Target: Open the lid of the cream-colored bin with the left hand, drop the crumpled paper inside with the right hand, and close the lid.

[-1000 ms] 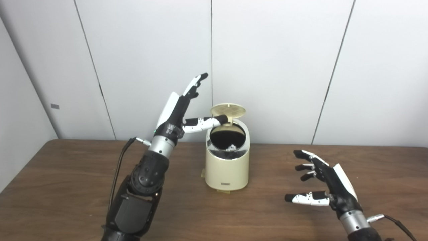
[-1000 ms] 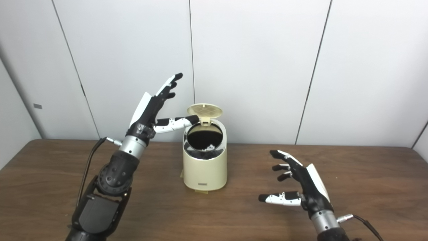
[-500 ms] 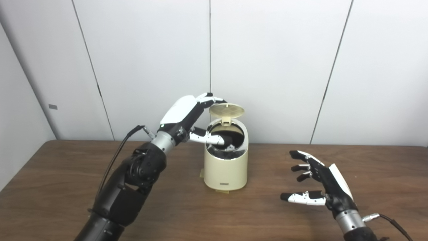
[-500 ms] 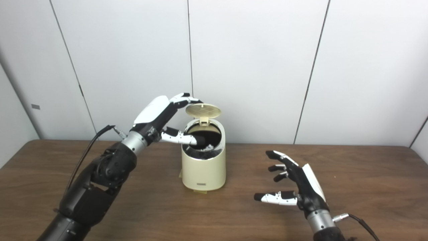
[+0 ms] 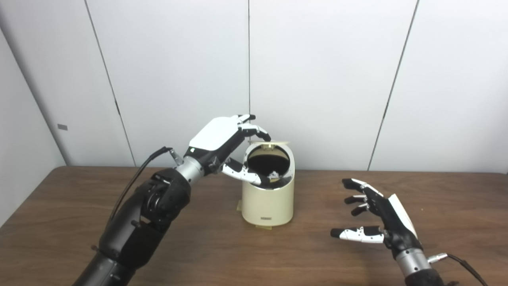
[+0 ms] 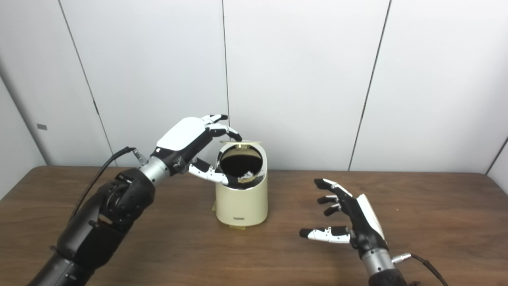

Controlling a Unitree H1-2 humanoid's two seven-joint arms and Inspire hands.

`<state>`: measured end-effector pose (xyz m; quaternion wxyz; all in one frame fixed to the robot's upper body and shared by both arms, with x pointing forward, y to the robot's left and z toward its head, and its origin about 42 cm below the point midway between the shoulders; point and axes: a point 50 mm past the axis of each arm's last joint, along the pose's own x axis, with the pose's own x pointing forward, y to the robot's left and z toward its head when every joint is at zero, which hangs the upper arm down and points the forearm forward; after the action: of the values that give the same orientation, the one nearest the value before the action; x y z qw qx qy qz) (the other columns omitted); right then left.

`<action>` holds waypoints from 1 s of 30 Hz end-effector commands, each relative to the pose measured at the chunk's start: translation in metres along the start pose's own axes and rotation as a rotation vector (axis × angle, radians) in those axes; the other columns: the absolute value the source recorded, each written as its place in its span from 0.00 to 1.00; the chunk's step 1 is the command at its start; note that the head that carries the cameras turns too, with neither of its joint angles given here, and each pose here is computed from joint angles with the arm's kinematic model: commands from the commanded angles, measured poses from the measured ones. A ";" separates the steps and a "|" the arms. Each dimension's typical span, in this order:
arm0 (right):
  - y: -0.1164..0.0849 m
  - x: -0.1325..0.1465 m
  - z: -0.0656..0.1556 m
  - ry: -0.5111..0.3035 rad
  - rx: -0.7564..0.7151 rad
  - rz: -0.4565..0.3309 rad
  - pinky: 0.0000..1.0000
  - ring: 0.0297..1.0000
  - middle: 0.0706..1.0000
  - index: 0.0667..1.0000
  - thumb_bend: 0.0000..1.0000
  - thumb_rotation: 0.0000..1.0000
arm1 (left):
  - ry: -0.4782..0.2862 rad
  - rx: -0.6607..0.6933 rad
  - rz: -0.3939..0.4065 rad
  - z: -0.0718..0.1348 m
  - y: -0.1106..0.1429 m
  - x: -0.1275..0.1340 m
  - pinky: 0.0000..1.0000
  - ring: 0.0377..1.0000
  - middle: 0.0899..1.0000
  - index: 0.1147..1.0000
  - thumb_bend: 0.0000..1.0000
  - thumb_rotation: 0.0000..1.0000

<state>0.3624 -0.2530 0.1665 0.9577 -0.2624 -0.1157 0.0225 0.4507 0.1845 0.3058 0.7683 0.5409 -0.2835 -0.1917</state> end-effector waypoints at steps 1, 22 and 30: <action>-0.005 0.008 0.013 -0.063 0.000 -0.031 0.53 0.68 0.80 0.78 0.75 0.16 | -0.054 0.047 0.058 0.009 0.029 0.005 1.00 0.97 0.75 0.73 1.00 0.46; -0.001 0.008 0.020 -0.070 -0.010 -0.035 0.53 0.67 0.79 0.78 0.76 0.19 | -0.079 0.150 -0.033 0.010 0.002 -0.023 1.00 0.96 0.76 0.74 1.00 0.49; -0.002 0.007 0.020 -0.064 -0.009 -0.038 0.53 0.67 0.80 0.78 0.76 0.18 | -0.006 0.243 -0.125 0.003 -0.010 -0.021 1.00 0.97 0.79 0.76 1.00 0.52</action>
<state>0.3591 -0.2442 0.1641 0.9582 -0.2624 -0.1118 0.0236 0.4239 0.1873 0.2732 0.6956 0.6269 -0.2677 -0.2269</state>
